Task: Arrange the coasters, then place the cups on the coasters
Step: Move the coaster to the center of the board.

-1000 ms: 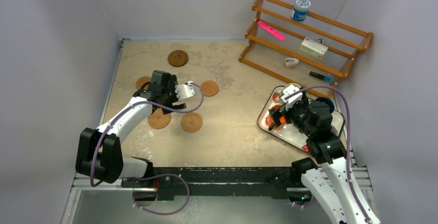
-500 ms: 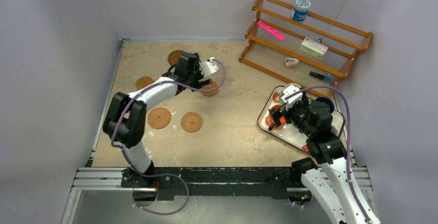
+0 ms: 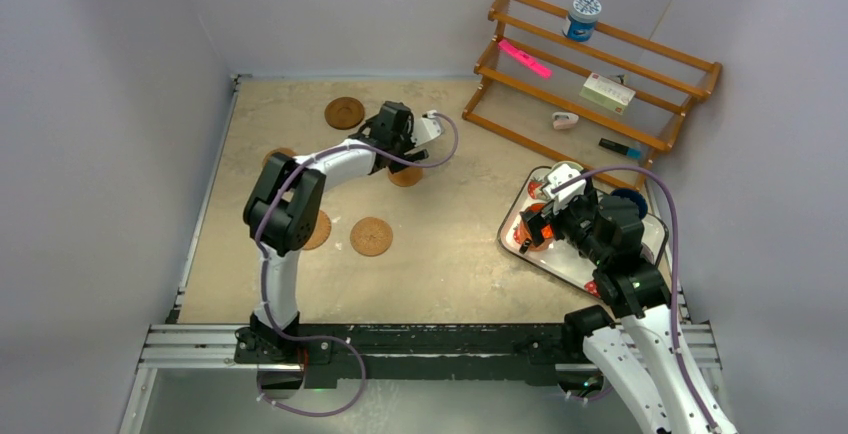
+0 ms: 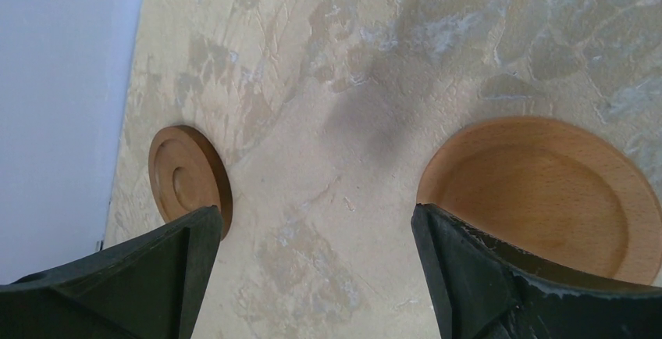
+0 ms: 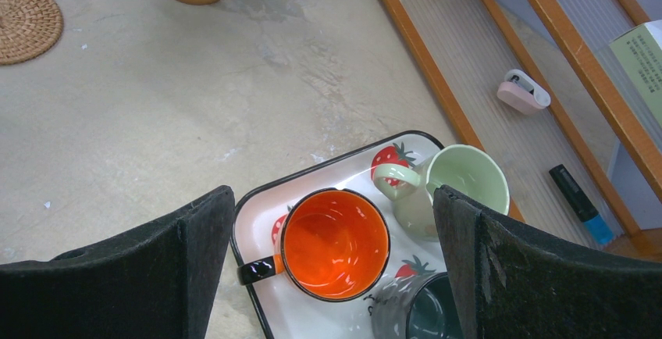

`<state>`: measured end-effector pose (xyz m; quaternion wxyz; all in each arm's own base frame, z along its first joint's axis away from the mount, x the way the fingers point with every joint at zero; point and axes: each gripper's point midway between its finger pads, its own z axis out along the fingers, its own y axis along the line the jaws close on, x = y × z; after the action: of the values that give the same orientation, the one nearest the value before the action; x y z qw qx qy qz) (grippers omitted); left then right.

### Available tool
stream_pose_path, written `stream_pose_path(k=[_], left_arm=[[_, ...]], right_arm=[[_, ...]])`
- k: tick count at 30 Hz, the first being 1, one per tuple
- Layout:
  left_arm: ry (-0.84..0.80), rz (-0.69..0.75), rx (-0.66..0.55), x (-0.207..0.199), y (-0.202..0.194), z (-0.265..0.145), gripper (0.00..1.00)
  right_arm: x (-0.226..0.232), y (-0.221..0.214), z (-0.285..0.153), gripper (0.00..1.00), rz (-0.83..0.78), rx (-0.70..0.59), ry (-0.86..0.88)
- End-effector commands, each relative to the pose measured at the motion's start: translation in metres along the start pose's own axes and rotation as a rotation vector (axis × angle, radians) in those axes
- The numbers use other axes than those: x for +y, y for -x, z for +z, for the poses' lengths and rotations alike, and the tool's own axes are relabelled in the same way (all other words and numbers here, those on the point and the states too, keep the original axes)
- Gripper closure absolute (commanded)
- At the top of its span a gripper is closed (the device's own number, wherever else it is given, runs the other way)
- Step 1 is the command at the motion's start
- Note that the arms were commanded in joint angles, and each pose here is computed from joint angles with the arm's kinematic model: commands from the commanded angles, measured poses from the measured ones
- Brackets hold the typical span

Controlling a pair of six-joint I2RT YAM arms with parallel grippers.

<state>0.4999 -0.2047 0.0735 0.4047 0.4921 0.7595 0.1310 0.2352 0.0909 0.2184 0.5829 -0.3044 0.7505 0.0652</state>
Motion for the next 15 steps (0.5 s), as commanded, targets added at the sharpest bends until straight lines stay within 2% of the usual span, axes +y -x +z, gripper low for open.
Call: stream_pose_path(k=[1, 10, 15], left_arm=[[0.075, -0.021, 0.007, 0.016, 0.011, 0.005, 0.0], [0.065, -0.02, 0.038, 0.009, 0.004, 0.015, 0.0], [0.094, -0.061, -0.017, 0.022, 0.019, 0.001, 0.0]], right_arm=[[-0.001, 0.004, -0.001, 0.01, -0.017, -0.02, -0.008], [-0.002, 0.004, -0.001, 0.01, -0.018, -0.02, -0.009], [-0.001, 0.004, 0.0, 0.01, -0.018, -0.018, -0.008]])
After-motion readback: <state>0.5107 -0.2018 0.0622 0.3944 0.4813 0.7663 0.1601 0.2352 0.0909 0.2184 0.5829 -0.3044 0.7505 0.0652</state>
